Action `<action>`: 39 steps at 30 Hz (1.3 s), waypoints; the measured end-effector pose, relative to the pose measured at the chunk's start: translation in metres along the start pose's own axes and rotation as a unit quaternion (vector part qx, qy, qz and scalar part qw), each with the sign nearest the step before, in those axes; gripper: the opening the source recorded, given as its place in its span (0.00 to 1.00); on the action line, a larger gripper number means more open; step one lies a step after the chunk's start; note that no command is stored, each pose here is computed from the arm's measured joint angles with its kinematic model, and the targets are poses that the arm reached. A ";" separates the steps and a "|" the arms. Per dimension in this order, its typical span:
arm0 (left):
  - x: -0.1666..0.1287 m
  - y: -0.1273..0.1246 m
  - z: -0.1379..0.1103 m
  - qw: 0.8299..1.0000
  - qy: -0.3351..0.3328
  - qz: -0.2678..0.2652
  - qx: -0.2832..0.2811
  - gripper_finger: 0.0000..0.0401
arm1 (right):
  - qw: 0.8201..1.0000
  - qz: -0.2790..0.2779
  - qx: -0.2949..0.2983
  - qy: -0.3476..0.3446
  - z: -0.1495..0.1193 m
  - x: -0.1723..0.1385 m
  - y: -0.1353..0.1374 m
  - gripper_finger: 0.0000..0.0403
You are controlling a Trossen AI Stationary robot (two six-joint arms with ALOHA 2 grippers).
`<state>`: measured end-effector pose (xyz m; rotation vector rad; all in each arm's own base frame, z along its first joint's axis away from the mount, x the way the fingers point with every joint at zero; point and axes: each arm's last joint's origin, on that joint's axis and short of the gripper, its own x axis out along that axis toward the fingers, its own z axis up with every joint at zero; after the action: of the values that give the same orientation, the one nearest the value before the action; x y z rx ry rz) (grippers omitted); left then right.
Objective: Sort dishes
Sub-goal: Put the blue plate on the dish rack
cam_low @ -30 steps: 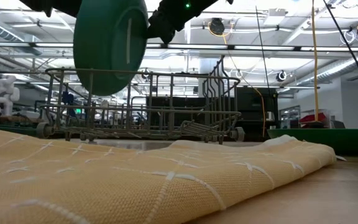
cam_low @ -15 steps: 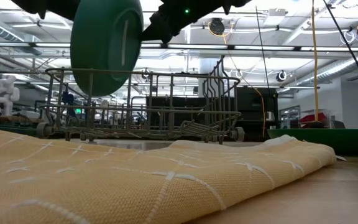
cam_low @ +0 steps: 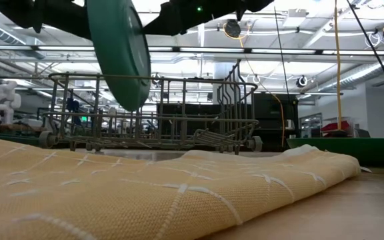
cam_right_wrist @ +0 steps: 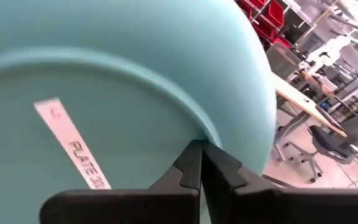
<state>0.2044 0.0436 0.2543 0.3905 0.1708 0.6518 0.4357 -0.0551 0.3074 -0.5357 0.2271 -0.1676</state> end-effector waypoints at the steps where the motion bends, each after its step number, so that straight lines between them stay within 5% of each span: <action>1: 0.000 0.001 0.000 1.000 0.000 0.002 0.000 0.20 | 1.000 0.003 0.001 -0.001 0.000 0.000 0.000 0.00; 25: -0.013 0.016 0.005 0.998 0.012 0.063 -0.005 0.20 | 0.998 -0.004 0.024 -0.053 -0.011 0.008 -0.022 0.00; 39: -0.015 0.014 0.004 0.999 0.018 0.031 0.029 0.20 | 0.998 0.015 0.053 -0.020 -0.016 0.008 -0.016 0.00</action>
<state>0.1862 0.0434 0.2635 0.4414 0.2123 0.7171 0.4380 -0.0780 0.3014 -0.4296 0.1865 -0.1380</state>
